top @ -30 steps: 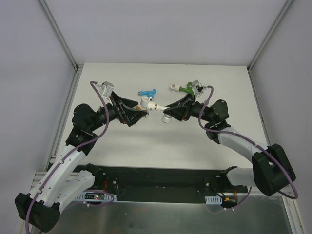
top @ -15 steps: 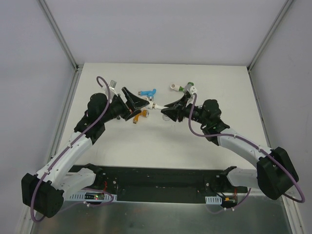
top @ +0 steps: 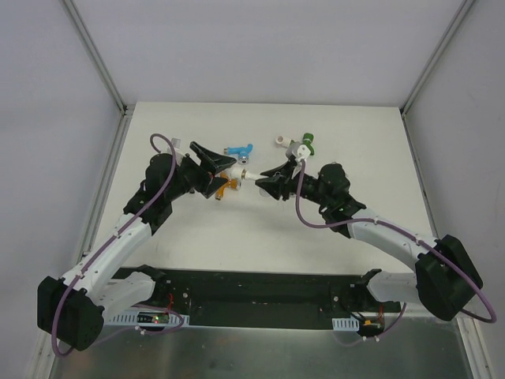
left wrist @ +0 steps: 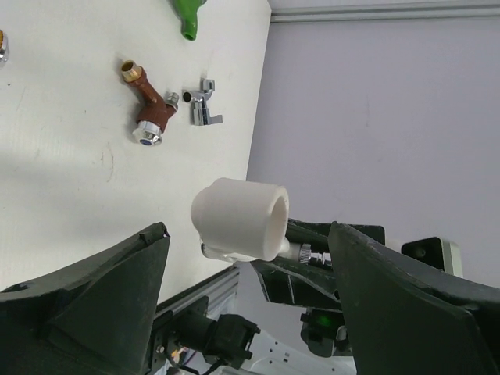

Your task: Install the water faucets

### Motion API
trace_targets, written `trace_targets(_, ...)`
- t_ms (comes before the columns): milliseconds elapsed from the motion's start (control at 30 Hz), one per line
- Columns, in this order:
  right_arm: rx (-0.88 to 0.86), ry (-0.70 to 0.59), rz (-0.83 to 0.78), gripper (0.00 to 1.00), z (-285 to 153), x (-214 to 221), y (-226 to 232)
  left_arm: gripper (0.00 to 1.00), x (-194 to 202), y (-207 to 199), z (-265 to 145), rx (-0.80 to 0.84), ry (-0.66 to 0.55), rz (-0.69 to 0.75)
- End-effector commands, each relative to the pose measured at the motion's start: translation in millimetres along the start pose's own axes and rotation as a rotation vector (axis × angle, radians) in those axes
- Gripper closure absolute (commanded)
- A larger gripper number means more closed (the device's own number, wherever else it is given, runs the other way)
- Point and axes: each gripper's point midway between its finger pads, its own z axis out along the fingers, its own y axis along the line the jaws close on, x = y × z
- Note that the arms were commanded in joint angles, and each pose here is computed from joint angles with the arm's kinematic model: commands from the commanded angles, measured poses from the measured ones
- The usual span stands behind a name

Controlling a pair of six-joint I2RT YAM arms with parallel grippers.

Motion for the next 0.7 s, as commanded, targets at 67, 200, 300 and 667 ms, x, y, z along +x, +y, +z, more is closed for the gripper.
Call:
trace_targets(67,0.006,-0.146,-0.117,1.0,8.0,-48.5,2.2,0.18,-3.1,-3.0,4.5,0.021,-0.02,-0.066)
trace_targets(200,0.002,-0.137,-0.15,1.0,10.3,-44.4,4.6,0.2,-3.7,2.7,8.8,0.003,-0.02,-0.07)
trace_targets(300,0.005,-0.134,-0.164,1.0,11.3,-42.1,6.4,0.2,-4.3,6.2,13.4,-0.005,-0.018,-0.077)
trace_targets(667,0.029,-0.225,0.024,1.0,12.1,-57.6,7.8,0.81,-3.1,-12.3,16.0,0.146,-0.027,-0.089)
